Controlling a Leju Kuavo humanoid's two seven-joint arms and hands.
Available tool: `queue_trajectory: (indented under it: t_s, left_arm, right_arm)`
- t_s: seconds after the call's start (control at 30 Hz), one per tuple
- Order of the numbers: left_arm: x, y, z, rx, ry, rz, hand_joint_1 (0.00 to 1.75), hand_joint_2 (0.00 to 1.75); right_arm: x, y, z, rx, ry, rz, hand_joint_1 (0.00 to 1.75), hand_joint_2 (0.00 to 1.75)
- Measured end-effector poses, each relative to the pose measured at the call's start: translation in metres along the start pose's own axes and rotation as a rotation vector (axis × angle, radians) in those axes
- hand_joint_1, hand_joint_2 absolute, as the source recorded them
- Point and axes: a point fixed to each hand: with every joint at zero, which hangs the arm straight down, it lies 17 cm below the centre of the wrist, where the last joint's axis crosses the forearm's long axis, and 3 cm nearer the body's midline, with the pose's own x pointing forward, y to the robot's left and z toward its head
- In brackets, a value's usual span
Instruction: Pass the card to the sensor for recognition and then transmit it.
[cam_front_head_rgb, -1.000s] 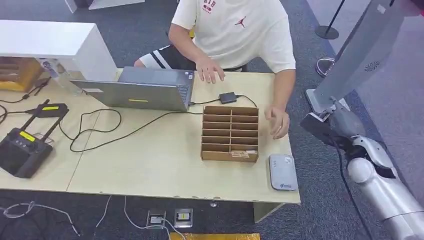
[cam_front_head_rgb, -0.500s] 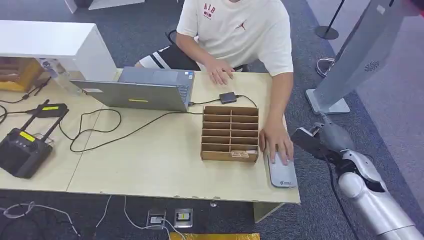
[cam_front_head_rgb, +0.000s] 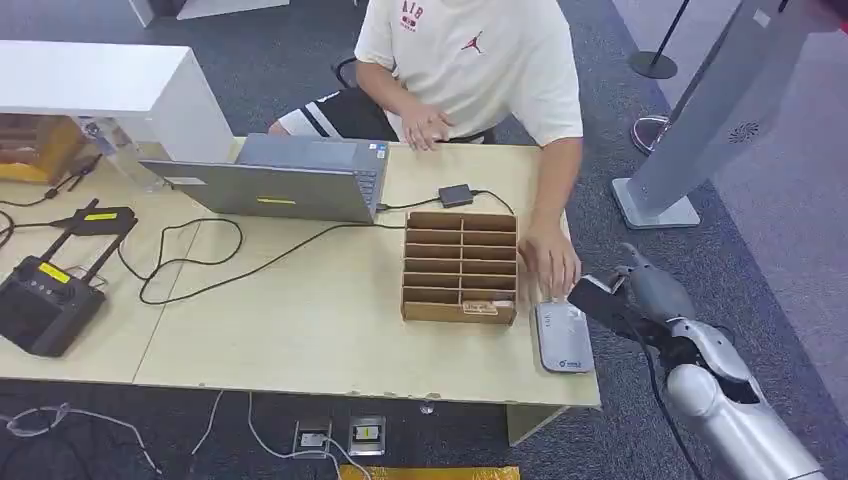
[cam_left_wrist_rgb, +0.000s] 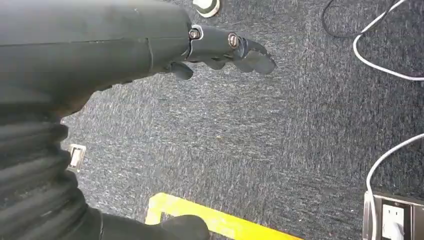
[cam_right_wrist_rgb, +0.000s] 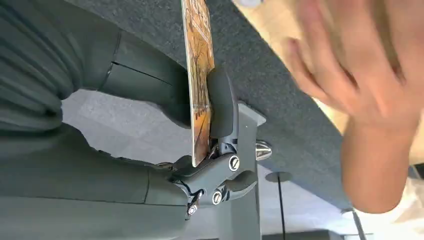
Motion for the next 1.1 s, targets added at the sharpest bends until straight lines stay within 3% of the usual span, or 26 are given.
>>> queue_trajectory:
  t_s: [1.1]
  left_arm:
    - [0.001,-0.004,0.001,-0.009,-0.007,-0.02,0.0,1.75]
  right_arm:
    - [0.023,0.046,0.018,0.074,-0.021,-0.02,1.75,1.75]
